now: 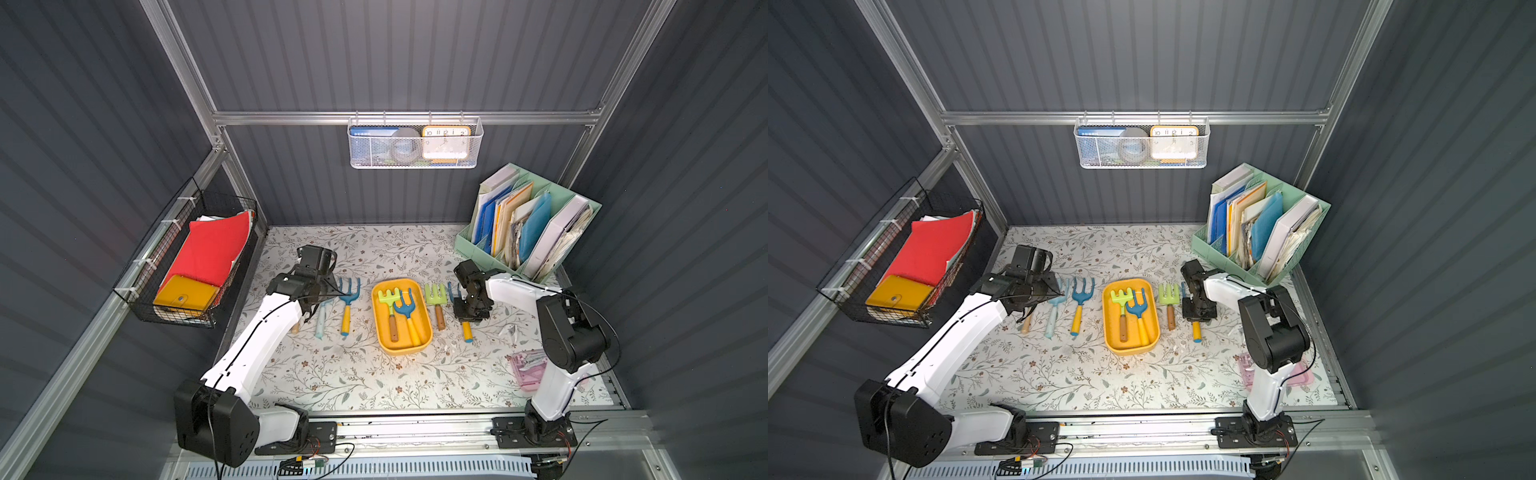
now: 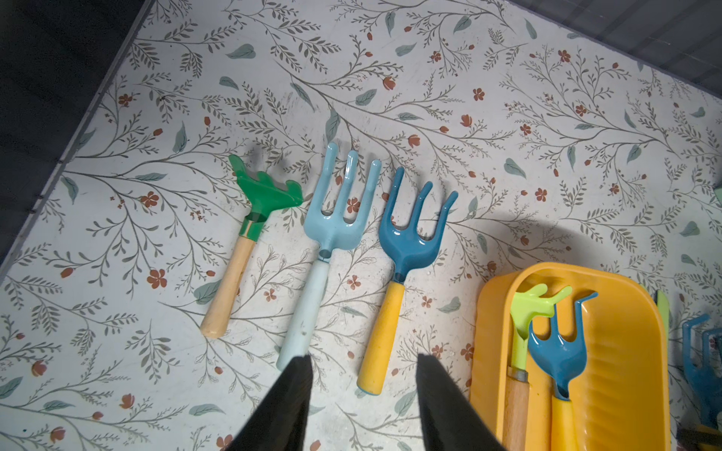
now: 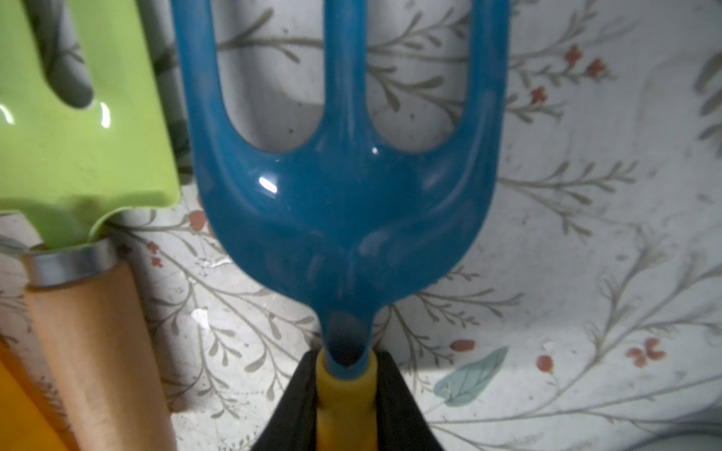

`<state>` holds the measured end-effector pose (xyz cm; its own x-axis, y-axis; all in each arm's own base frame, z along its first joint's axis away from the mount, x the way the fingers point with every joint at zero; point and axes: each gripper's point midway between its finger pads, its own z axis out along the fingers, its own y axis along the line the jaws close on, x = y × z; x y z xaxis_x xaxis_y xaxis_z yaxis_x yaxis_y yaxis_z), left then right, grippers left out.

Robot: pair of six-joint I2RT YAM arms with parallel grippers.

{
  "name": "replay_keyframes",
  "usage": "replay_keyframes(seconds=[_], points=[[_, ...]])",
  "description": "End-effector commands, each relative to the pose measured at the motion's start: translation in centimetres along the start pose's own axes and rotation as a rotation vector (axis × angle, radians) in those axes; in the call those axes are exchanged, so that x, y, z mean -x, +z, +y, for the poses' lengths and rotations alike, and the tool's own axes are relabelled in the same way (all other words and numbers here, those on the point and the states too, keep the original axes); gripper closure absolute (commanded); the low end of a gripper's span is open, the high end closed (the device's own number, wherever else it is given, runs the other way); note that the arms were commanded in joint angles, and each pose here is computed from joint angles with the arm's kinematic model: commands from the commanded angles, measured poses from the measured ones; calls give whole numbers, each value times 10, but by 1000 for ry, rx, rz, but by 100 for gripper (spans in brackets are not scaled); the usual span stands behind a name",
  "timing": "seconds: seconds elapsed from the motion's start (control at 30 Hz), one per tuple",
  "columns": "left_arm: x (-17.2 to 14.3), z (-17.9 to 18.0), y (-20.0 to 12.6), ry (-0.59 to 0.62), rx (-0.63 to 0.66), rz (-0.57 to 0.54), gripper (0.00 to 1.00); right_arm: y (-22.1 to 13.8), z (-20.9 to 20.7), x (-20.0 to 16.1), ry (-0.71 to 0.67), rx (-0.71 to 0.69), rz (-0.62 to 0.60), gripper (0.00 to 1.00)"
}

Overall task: Take the hand rake out of the storage box
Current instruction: Place the rake at the center of the board.

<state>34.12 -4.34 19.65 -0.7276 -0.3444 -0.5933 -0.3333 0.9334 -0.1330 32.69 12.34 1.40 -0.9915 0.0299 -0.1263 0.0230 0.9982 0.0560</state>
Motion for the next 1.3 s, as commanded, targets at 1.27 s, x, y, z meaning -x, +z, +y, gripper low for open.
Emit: replay_keyframes(seconds=[1.27], points=[[-9,9,4,-41,27,13,51,-88,199,4,-165,130,-301,55]])
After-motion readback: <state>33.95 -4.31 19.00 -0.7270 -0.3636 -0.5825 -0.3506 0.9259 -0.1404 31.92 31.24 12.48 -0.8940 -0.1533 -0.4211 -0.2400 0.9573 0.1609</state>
